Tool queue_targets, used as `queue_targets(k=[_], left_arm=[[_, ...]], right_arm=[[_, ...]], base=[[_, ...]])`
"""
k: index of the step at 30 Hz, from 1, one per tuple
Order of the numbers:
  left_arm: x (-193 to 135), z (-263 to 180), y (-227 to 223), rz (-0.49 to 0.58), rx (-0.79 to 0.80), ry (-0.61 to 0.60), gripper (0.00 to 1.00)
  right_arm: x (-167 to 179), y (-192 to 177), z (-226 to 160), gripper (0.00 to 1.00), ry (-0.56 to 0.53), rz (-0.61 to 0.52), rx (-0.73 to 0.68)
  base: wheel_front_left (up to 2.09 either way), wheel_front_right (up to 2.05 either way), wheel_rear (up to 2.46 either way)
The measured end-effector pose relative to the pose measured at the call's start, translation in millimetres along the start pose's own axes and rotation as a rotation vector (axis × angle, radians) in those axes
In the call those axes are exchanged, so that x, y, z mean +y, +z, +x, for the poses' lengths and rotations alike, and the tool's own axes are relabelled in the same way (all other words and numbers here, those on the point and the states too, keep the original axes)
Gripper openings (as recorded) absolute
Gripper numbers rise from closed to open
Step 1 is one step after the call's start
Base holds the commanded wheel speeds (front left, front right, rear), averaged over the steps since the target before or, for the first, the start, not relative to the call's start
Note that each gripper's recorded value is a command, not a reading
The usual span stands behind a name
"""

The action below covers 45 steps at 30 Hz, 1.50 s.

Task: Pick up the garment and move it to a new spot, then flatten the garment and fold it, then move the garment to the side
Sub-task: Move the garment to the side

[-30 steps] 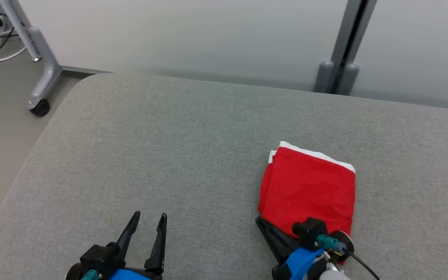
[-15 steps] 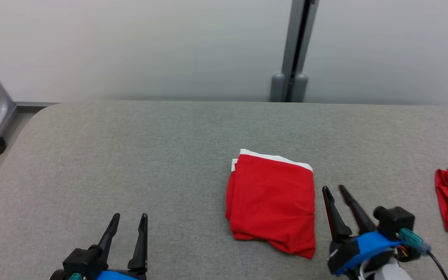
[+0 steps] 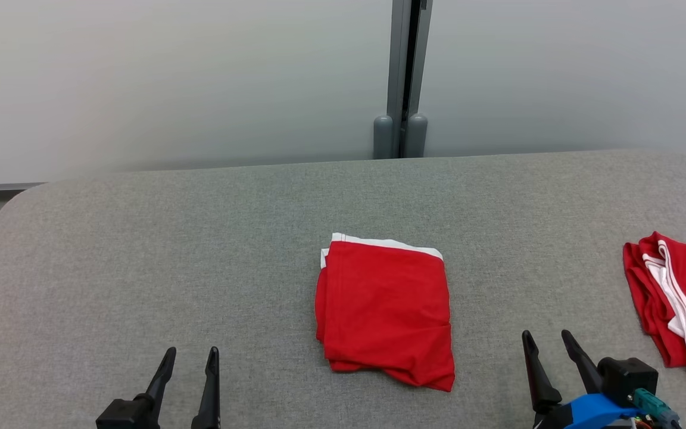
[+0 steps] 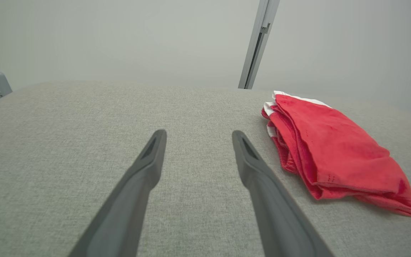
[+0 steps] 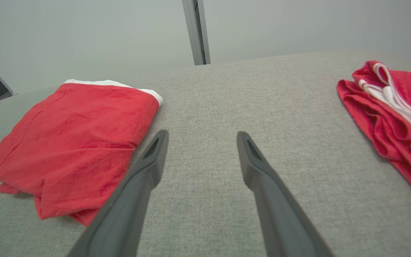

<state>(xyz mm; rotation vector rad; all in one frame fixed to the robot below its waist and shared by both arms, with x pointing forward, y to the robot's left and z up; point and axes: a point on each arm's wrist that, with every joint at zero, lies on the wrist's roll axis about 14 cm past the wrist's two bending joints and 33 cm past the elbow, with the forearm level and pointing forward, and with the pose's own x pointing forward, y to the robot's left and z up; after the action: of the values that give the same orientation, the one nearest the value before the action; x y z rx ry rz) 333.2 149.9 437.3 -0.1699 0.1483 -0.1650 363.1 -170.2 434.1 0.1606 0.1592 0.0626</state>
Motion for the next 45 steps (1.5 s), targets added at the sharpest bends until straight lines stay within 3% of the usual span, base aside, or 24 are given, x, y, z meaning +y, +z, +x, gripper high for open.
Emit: queue_targets(k=[11,20,23,27,30,38,45], left_arm=[[-1,-2,-4,-0.002,0.010,0.006,1.00],[4,10,-6,-0.015,0.029,0.002,1.00],[15,9,-10,-0.032,0.045,0.031,1.00],[27,3,-15,-0.044,0.065,0.066,1.00],[34,0,-19,-0.050,0.078,0.089,1.00],[20,14,-20,-0.042,0.085,0.024,1.00],[-54,48,-28,-0.044,0.110,-0.225,1.00]], right_arm=[[17,-9,8,1.00,0.056,-0.021,0.035],[62,-3,64,1.00,0.190,-0.048,0.052],[78,-27,82,1.00,0.235,-0.065,0.138],[75,-64,86,1.00,0.221,-0.073,0.263],[79,-73,93,0.00,0.232,-0.077,0.291],[56,-61,88,0.00,0.168,-0.061,0.261],[-4,-55,50,0.00,0.013,-0.039,0.238]], base=[[0.00,0.00,0.00],[0.00,0.00,0.00],[0.00,0.00,0.00],[0.00,0.00,0.00],[0.00,0.00,0.00],[0.00,0.00,0.00],[0.00,0.00,0.00]])
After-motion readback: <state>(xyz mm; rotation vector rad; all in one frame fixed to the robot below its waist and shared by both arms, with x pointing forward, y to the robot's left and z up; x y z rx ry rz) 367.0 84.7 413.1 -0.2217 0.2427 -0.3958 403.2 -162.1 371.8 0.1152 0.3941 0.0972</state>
